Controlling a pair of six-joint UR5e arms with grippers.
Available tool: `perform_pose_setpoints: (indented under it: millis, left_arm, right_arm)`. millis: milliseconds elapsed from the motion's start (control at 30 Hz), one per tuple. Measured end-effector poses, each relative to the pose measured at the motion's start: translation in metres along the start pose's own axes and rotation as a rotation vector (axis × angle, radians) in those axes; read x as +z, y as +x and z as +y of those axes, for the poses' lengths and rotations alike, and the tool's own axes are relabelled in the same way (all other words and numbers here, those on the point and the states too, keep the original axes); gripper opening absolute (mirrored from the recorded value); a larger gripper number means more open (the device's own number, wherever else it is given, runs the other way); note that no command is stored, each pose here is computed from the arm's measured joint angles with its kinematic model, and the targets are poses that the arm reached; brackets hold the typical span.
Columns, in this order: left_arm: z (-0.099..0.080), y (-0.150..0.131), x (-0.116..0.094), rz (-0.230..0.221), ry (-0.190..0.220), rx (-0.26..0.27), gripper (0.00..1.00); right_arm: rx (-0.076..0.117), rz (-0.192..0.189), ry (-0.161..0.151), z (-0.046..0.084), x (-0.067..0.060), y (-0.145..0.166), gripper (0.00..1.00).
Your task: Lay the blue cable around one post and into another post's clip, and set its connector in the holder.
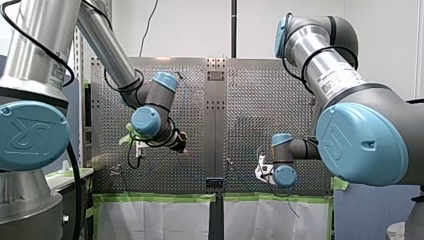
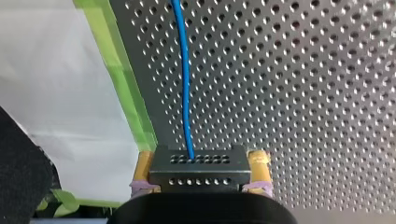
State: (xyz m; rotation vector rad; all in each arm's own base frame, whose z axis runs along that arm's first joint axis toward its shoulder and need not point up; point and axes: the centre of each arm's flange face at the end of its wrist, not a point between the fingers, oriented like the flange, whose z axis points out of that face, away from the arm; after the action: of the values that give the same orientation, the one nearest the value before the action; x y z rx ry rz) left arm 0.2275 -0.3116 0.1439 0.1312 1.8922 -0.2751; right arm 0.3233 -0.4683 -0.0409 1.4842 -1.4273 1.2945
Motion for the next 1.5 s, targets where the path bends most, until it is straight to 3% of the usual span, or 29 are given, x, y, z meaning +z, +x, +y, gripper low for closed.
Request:
perform_pose_setpoints:
  millis: [233, 300, 400, 567, 1033, 1267, 1500]
  left_arm:
    - [-0.027, 0.026, -0.002, 0.015, 0.123, 0.084, 1.0]
    - [-0.034, 0.035, -0.004, 0.021, 0.159, 0.103, 1.0]
    - [-0.036, 0.044, 0.001, 0.024, 0.179, 0.111, 1.0]
    - [-0.035, 0.05, 0.021, 0.004, 0.169, 0.107, 1.0]
    - [-0.047, 0.048, 0.093, -0.124, 0.111, 0.038, 1.0]
    - [-0.036, 0.074, 0.112, -0.082, 0.104, 0.021, 1.0]
    - [-0.032, 0.093, 0.133, -0.045, 0.084, 0.003, 1.0]
  right_arm:
    - [0.001, 0.001, 0.06, -0.004, 0.002, 0.002, 0.19]
    - [0.01, 0.005, 0.077, -0.004, 0.004, 0.003, 0.19]
    - [0.029, 0.015, 0.102, -0.004, 0.007, 0.006, 0.19]
    - [0.055, 0.022, 0.144, -0.004, 0.01, 0.009, 0.19]
    - [0.059, 0.008, 0.262, -0.011, 0.011, 0.015, 0.19]
    - [0.077, 0.025, 0.335, -0.021, 0.01, 0.045, 0.19]
    - [0.075, 0.021, 0.401, -0.032, 0.003, 0.067, 0.19]
